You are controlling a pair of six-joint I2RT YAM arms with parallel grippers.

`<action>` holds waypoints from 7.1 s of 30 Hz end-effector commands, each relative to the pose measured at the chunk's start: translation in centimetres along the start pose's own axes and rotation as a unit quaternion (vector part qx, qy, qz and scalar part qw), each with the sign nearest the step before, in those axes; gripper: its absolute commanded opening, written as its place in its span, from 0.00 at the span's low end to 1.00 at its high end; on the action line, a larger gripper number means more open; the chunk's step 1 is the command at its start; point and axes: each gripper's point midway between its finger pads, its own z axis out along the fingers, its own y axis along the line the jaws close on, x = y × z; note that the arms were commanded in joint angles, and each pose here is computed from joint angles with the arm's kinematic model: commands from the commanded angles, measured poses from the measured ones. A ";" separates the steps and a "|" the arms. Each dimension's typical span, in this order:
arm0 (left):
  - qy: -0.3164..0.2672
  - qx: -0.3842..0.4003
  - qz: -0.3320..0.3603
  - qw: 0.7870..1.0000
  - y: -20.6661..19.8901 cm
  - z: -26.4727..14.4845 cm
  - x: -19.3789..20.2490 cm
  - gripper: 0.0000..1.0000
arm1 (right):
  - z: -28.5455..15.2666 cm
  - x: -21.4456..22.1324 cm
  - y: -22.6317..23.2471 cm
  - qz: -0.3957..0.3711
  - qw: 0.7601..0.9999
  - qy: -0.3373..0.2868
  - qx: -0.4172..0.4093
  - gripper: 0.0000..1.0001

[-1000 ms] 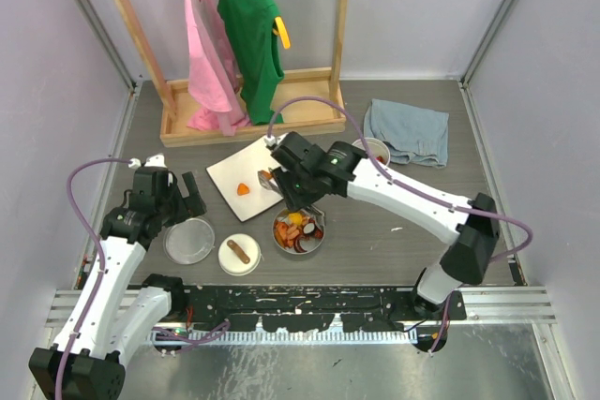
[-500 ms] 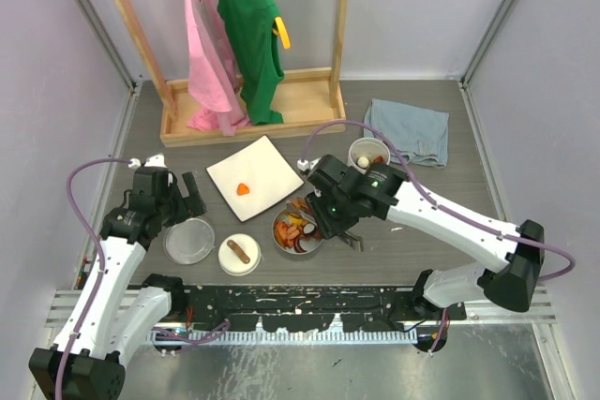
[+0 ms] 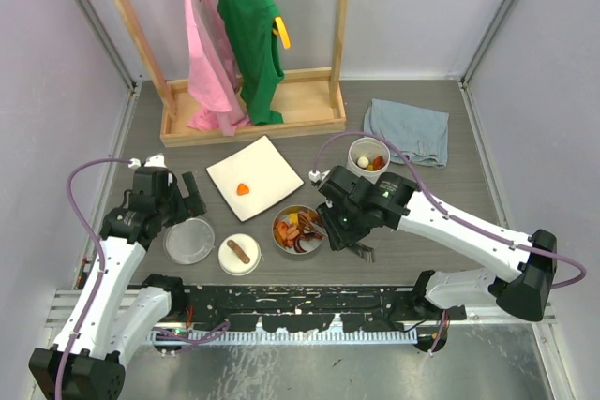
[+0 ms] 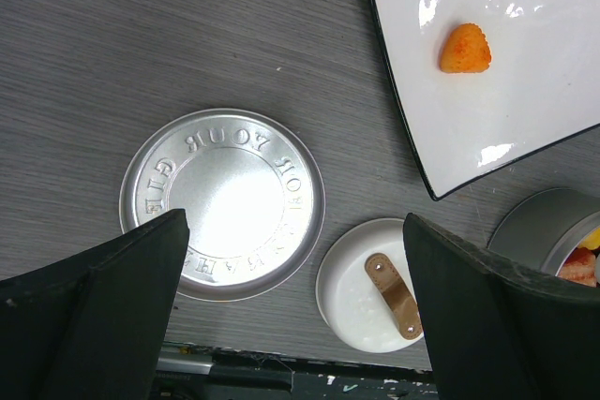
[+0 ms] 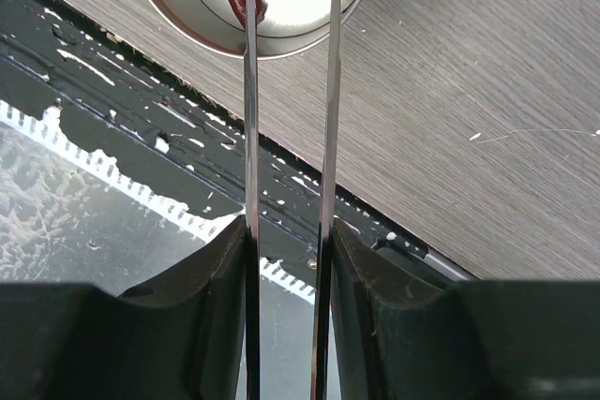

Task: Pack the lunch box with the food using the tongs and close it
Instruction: Place the fake food in the packing box, then pick up the fake food from the plate, then place the fake food in the packing box, then place the clamp at the center of the board.

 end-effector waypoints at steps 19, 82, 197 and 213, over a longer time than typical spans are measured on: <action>-0.027 0.021 -0.002 0.999 -0.8 -0.2 -1.3 0.98 | -1.5 -3.6 -0.2 0.018 0.998 -0.064 0.024 0.55; -0.027 0.015 -0.002 1.000 -0.6 -0.1 -1.3 0.98 | 12.2 -17.2 7.8 -0.100 0.993 -0.040 0.055 0.51; -0.018 0.018 -0.002 1.000 -0.8 0.0 -1.1 0.98 | -10.3 -6.3 -5.4 0.132 0.942 -0.289 0.105 0.50; -0.018 0.017 -0.002 1.000 -0.7 0.0 -1.0 0.98 | -12.3 -6.7 -11.3 0.199 0.877 -0.367 0.238 0.51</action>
